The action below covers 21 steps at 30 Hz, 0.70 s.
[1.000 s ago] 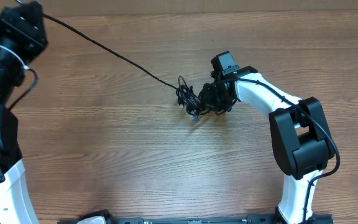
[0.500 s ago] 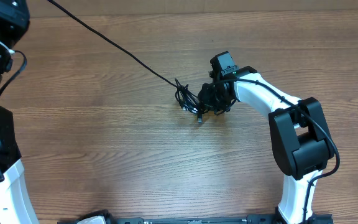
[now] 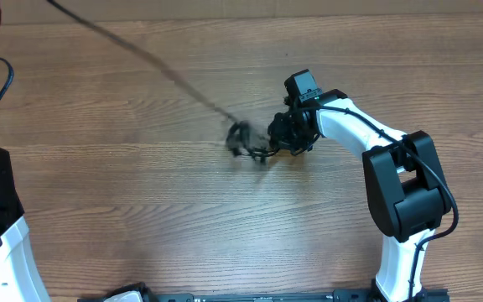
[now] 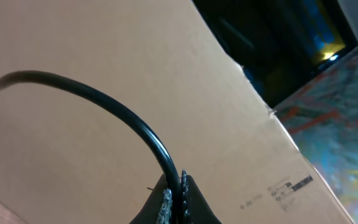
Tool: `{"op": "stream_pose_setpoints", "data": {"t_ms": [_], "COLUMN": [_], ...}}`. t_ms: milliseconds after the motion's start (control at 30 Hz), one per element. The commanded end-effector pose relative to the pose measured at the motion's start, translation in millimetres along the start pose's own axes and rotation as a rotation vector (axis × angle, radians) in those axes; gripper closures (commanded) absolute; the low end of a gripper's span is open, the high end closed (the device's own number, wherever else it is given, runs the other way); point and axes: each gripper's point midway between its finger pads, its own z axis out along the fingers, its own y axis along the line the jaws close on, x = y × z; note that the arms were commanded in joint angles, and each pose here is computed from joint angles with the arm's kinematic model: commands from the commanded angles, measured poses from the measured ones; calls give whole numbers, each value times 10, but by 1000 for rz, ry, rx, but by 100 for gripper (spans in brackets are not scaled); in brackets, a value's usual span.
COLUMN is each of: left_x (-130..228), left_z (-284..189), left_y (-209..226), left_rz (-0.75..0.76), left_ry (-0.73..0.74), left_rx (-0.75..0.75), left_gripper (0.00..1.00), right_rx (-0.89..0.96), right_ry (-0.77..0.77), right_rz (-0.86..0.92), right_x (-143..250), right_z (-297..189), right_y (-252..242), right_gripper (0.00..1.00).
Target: Untangle cables
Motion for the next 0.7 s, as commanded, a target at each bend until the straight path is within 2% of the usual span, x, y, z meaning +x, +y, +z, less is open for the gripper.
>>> {"op": "stream_pose_setpoints", "data": {"t_ms": [0, 100, 233, 333, 467, 667], "left_x": [39, 377, 772, 1144, 1625, 2057], "left_z": [-134, -104, -72, -66, -112, -184], "left_y": [-66, 237, 548, 723, 1046, 1537], "left_rz": [7, 35, 86, 100, 79, 76], "left_ry": [42, 194, 381, 571, 821, 1050], "left_rx": [6, -92, -163, -163, -197, -307], "left_gripper": [96, 96, 96, 96, 96, 96], "right_rx": [-7, -143, -225, -254, -189, -120], "right_ry": [3, 48, 51, 43, 37, 79], "right_rz": [3, -63, -78, -108, -120, -140], "right_x": [10, -2, -72, -93, -41, 163], "right_z": [-21, -176, -339, -355, -279, -191], "right_y": [-6, 219, 367, 429, 394, 396], "right_gripper": [70, 53, 33, 30, 30, 30]}}
